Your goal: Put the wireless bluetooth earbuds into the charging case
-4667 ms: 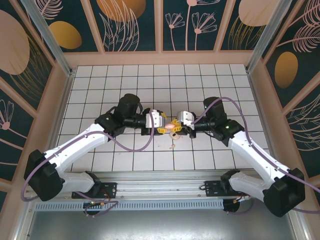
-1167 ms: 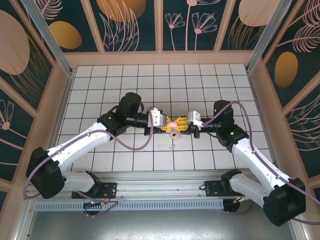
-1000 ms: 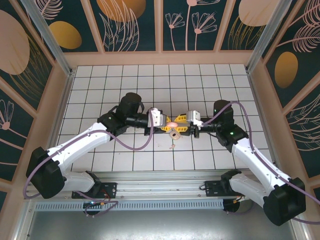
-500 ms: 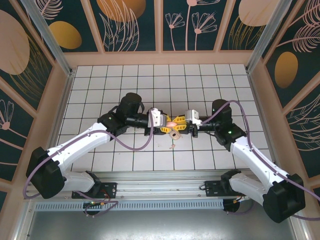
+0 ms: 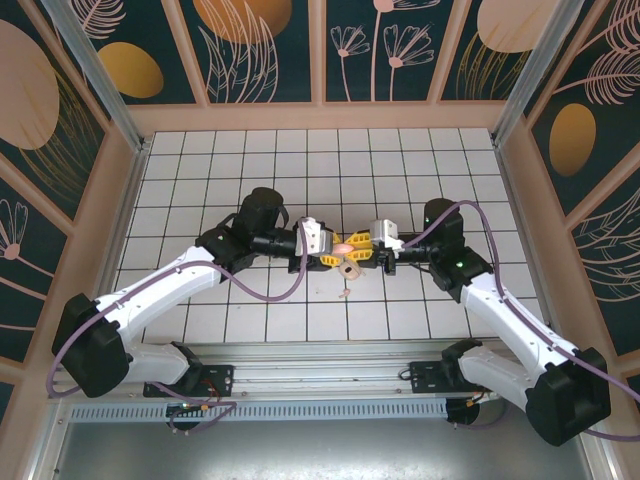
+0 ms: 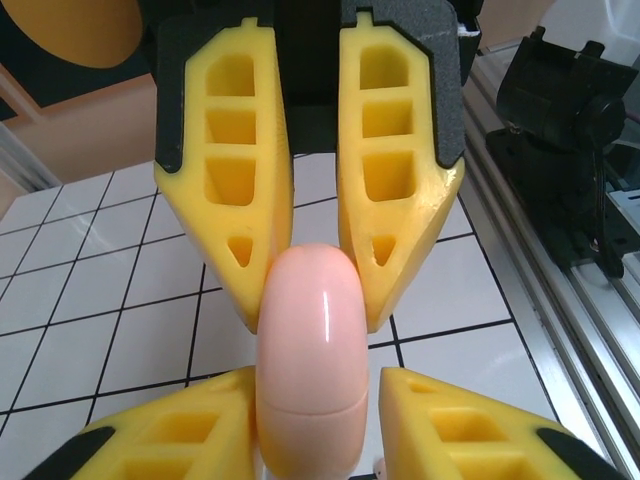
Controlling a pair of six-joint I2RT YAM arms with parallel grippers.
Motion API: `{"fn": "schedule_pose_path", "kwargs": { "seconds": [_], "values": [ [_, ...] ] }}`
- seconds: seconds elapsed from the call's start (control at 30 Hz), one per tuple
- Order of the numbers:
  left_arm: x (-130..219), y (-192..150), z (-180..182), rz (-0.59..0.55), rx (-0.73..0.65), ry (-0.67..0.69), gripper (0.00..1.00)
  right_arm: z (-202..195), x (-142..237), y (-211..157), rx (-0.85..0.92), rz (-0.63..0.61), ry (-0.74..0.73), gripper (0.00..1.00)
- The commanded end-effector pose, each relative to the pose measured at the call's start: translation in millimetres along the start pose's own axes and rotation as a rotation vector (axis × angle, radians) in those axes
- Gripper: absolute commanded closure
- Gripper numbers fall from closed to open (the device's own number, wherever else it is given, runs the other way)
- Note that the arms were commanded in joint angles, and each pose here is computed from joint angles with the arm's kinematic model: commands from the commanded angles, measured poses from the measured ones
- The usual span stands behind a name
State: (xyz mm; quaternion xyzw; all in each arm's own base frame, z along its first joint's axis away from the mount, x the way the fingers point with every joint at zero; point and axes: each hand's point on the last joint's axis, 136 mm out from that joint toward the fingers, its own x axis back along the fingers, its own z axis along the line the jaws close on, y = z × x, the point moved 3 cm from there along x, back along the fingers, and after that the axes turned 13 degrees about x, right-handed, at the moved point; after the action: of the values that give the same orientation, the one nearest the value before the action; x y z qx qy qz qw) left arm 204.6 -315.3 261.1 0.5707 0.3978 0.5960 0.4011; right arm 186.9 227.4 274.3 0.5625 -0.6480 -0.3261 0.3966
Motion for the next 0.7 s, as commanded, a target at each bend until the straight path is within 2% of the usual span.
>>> {"fn": "schedule_pose_path", "kwargs": {
  "seconds": [0.0,0.17,0.33,0.67],
  "values": [
    [-0.8,3.0,-1.9,-0.019,-0.005,-0.011,0.69,-3.4,1.8,16.0,0.061,-0.037,-0.004,0.83],
    [-1.1,1.4,-1.4,-0.012,-0.004,-0.008,0.74,-4.1,2.3,17.2,0.066,-0.039,-0.011,0.82],
    [-0.5,3.5,-2.4,-0.017,-0.005,-0.014,0.75,-11.6,2.0,13.1,0.045,-0.019,-0.064,0.67],
    [0.1,0.8,-3.5,-0.015,0.011,-0.014,0.75,-26.6,7.8,13.8,0.063,0.007,-0.169,0.66]
  ]
}}
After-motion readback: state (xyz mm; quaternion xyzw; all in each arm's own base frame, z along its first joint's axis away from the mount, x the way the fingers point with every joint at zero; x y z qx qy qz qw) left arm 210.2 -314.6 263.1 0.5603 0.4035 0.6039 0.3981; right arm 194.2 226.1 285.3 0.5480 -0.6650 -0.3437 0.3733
